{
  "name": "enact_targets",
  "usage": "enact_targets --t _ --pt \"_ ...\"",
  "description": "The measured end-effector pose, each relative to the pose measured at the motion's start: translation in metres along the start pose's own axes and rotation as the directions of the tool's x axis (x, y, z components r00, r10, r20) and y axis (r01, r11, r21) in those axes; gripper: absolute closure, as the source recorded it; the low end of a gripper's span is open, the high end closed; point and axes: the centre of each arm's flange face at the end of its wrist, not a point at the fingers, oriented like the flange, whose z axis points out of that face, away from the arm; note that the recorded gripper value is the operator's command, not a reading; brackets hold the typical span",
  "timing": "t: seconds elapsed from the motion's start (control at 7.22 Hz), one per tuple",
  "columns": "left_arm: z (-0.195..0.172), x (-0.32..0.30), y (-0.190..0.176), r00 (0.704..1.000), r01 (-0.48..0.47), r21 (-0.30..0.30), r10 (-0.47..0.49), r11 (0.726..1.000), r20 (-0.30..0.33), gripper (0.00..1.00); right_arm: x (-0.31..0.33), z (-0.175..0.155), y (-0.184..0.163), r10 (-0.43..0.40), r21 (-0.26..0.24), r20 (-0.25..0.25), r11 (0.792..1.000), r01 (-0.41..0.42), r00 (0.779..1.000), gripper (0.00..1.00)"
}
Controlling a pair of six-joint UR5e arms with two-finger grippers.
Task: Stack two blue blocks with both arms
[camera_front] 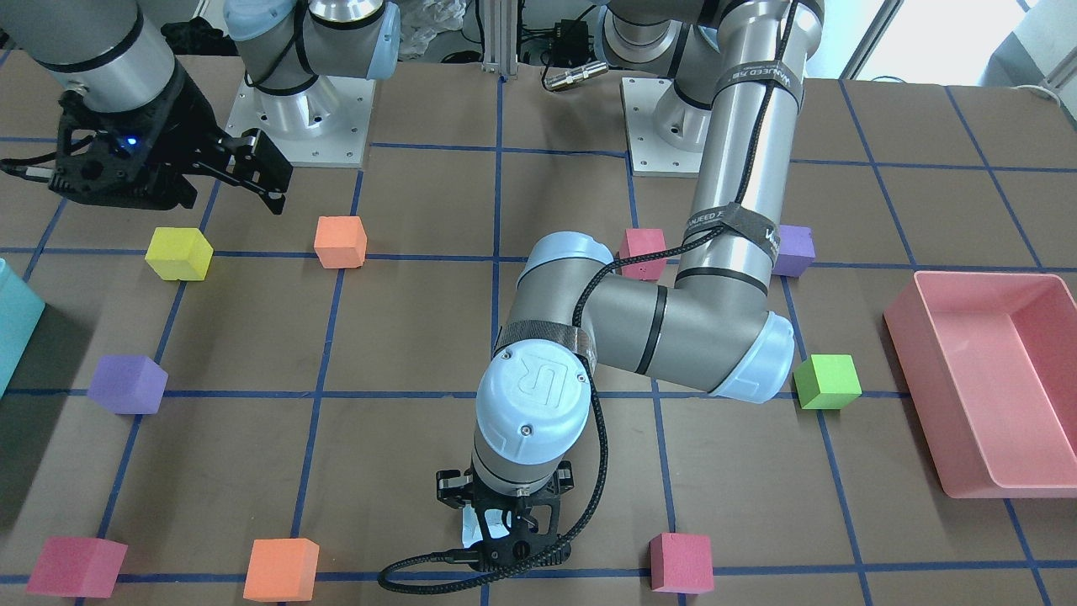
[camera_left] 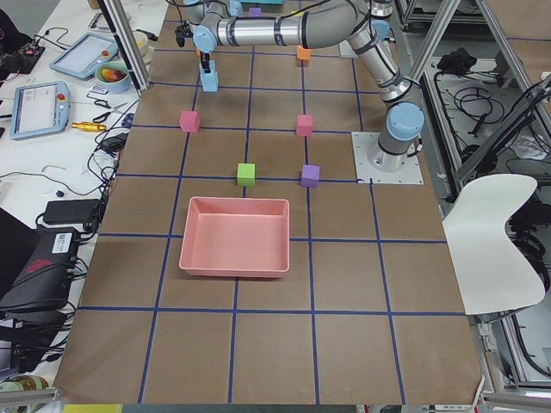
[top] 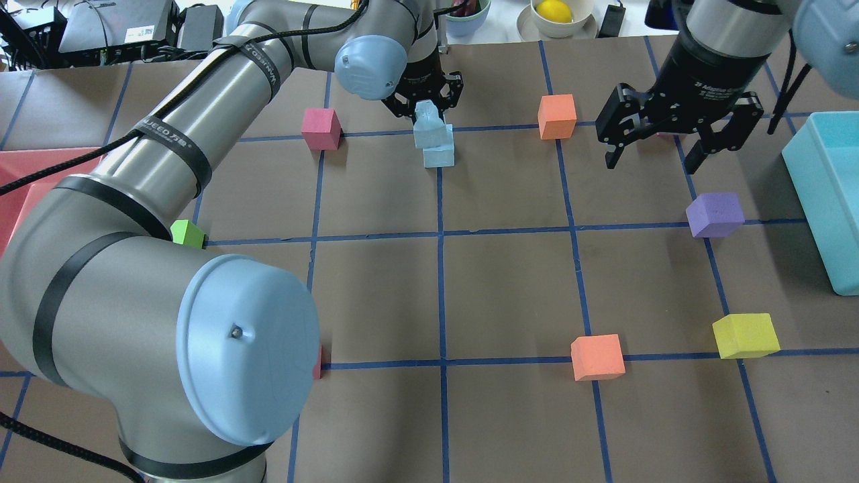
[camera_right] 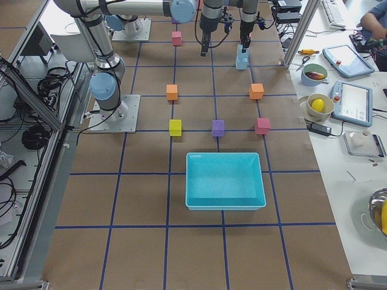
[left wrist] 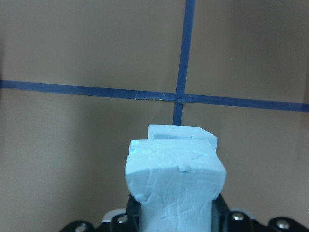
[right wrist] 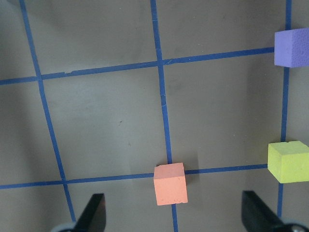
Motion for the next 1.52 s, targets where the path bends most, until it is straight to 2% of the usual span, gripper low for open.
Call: enact_targets --t 0.69,0.97,1.11,1.52 --pt "0.009 0.005 0.001 1.000 0.001 -0.006 -0.001 1.000 0.002 1.00 0.008 0.003 0.000 0.014 -0.013 -0.016 1.000 -0.015 1.000 0.00" --pt "0.005 0.006 0.000 1.000 -0.002 0.000 0.002 1.000 0.000 1.00 0.009 0.011 -0.005 0.014 -0.030 -0.017 0.999 -0.014 1.000 0.00" --pt "0.000 0.007 -0.002 1.000 -0.003 0.004 0.003 1.000 -0.002 1.00 0.009 0.009 -0.006 0.017 -0.022 -0.017 1.000 -0.017 1.000 0.00" --pt "-0.006 0.009 -0.005 1.000 -0.002 0.007 0.002 1.000 -0.003 1.00 0.013 -0.006 0.007 0.022 0.009 -0.087 1.000 -0.021 0.996 0.00"
